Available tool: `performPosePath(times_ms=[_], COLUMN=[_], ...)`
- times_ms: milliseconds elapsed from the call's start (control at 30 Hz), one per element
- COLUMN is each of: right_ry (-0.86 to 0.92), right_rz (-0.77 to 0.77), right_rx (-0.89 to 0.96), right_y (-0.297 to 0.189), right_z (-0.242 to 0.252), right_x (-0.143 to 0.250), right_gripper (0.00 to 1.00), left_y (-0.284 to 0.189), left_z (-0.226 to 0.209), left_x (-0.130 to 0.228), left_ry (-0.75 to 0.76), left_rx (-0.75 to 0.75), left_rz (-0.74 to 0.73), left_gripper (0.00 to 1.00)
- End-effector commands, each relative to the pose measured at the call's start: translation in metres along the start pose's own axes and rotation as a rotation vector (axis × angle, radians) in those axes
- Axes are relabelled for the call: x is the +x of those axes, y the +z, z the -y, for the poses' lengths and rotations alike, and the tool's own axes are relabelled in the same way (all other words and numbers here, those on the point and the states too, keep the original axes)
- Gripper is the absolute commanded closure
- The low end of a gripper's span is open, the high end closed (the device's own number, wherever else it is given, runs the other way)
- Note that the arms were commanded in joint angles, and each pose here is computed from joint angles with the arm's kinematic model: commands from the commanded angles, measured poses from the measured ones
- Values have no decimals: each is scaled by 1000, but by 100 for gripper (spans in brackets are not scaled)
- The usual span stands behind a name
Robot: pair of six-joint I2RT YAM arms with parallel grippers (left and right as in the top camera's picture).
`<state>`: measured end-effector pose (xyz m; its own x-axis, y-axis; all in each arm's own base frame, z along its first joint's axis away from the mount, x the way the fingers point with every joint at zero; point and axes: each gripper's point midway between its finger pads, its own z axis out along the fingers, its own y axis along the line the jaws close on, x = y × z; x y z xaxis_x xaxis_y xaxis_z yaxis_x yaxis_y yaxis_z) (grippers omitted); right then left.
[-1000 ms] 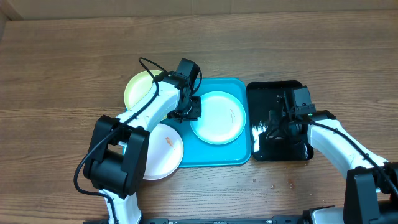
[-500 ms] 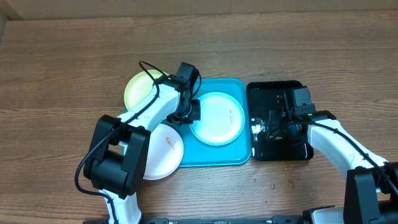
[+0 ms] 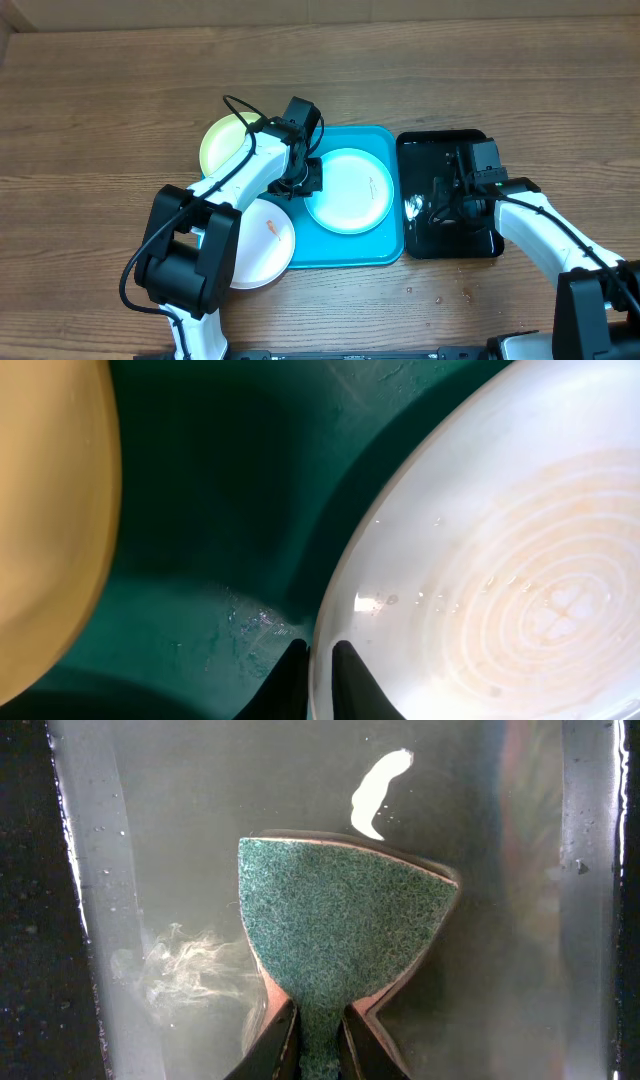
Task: Clean dirty plates on tray and stack at the side
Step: 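Grasp the green sponge with the right gripper in the black tray, then lift the green sponge with the right gripper, holding the white plate with left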
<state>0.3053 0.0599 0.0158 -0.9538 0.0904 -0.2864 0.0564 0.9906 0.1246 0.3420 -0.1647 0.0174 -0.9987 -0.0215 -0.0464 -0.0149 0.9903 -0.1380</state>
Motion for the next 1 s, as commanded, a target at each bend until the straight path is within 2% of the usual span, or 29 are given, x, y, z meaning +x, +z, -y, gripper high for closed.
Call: performPosePath(times_ms=[0,133,233,333,400,733,967], right_ry=[-8,-8,-8,-8,-9,1,0], right_rz=[-4,-4,-3,-3,2,-27,-35], right_rx=[14,14,13,13,11,-7,-33], right_y=[3,3,3,3,2,-43,-51], right_z=[2,2,2,2,1,-11,-18], right_x=[3,3,3,3,1,-22,-26], right_gripper=[87,87,87,89,96,96,96], left_y=[-2,-2,-2,-2,-2,-3,-3], left_z=[2,1,1,1,-1,-6,1], left_x=[-7,-7,-7,-5,-2,9,10], left_ry=[-4,-5,-5,-6,-7,40,27], left_rx=[3,2,1,-2,-7,-26,39], left_rz=[14,11,10,4,-7,-55,-71], left_gripper=[87,89,96,96,96,96,96])
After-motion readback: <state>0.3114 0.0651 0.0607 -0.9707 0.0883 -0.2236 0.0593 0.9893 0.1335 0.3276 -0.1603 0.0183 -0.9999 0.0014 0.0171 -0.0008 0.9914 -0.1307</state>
